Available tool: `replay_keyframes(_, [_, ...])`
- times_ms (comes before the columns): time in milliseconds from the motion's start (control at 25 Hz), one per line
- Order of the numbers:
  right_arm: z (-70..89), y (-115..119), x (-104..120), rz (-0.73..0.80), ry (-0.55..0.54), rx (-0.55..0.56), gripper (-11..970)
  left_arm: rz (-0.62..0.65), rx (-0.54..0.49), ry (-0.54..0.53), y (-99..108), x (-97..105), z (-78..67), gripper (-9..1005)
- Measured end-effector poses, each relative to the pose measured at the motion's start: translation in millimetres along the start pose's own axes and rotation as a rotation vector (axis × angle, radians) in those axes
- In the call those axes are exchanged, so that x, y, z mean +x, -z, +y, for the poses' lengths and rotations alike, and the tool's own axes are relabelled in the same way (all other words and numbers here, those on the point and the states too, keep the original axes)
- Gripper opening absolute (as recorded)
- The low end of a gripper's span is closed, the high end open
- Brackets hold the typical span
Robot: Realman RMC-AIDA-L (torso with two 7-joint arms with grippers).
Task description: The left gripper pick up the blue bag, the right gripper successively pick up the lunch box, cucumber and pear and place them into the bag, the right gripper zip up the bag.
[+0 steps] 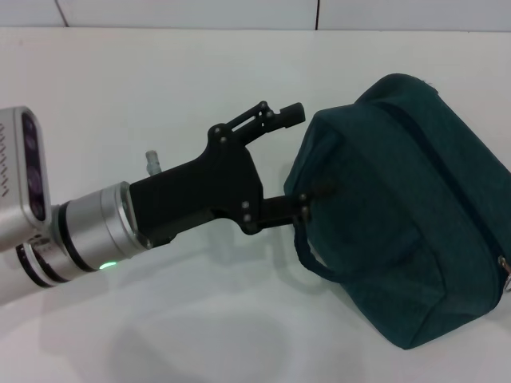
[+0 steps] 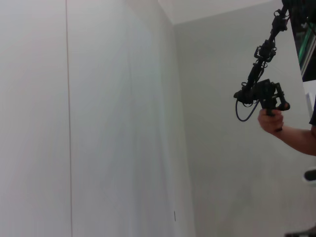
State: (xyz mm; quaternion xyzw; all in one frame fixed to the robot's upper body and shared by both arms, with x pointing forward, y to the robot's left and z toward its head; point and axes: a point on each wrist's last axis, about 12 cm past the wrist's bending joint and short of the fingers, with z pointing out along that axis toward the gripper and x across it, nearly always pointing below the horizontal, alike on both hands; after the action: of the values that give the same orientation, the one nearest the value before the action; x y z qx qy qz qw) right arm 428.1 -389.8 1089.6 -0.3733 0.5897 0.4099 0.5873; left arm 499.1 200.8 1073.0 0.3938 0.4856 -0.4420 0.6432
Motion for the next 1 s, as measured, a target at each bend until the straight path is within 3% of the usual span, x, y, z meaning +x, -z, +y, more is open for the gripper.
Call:
replay_keyframes(280, [-18.8,-1,7,0.041,-0.021,0.174,422,0.007,-0.014,0.006,4,2,-2.9,870])
replay_keyframes(400, [-24.7,-15,14,0.046,-0.037,0.190,418,0.009,-0.015,0.004,4,3,-2.4,870])
replay_keyframes(520, [-33.4,-47,19,0.086,-0.040,0.111,417,0.007,-0.015,0.001,3,2,-1.6,870])
replay_keyframes(720, [-50.7,-123,18,0.154,-0.056,-0.056,417,0.001,-0.022,-0.008,4,1,-0.6,870])
replay_keyframes(1000, [-55.9,-175,6,0.139,-0.028,-0.163,418,-0.048,-0.083,-0.047,8,-8,7.3,870])
